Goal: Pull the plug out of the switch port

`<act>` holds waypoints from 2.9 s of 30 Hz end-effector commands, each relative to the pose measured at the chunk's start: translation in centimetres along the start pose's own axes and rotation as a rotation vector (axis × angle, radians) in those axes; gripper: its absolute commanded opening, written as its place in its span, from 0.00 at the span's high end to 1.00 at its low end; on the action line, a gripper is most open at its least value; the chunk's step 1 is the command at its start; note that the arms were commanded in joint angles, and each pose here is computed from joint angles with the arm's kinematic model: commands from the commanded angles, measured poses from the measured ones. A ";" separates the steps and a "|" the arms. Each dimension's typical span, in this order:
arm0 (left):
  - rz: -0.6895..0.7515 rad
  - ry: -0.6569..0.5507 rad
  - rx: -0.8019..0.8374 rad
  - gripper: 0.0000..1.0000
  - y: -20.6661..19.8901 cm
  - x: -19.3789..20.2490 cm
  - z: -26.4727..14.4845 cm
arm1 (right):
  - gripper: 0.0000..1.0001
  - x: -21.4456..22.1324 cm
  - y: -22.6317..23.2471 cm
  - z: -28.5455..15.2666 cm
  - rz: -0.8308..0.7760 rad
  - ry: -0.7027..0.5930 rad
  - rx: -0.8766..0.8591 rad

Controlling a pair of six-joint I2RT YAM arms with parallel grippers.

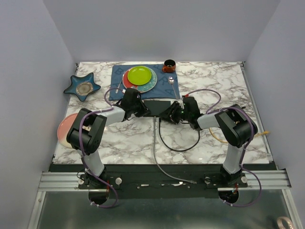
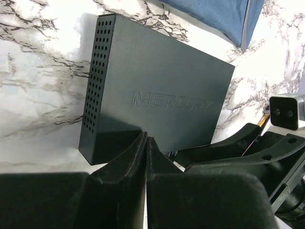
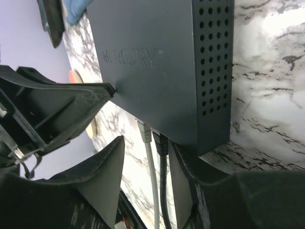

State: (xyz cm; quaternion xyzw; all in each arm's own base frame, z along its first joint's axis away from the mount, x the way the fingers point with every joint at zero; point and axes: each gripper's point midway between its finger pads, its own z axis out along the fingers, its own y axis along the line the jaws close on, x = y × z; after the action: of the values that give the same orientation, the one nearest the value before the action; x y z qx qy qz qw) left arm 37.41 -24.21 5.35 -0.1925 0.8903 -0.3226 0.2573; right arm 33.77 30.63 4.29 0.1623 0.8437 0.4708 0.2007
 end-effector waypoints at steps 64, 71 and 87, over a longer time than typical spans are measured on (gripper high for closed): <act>-0.011 0.012 0.004 0.87 0.7 0.6 -0.2 | 0.66 -0.8 -3.2 2.3 0.332 -0.166 0.042; -0.010 0.014 0.003 0.87 0.8 0.7 -0.3 | 0.67 -1.3 -3.0 2.3 0.361 -0.180 0.032; -0.039 0.024 0.060 0.87 -0.4 1.1 -1.1 | 1.00 0.1 -2.9 2.3 0.227 -0.087 0.059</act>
State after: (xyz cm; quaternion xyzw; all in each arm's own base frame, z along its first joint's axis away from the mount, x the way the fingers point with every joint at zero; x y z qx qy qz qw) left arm 37.19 -24.21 5.30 -0.1979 0.8839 -0.3346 0.2599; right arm 35.03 31.29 2.46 0.3037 0.7939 0.4922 0.1877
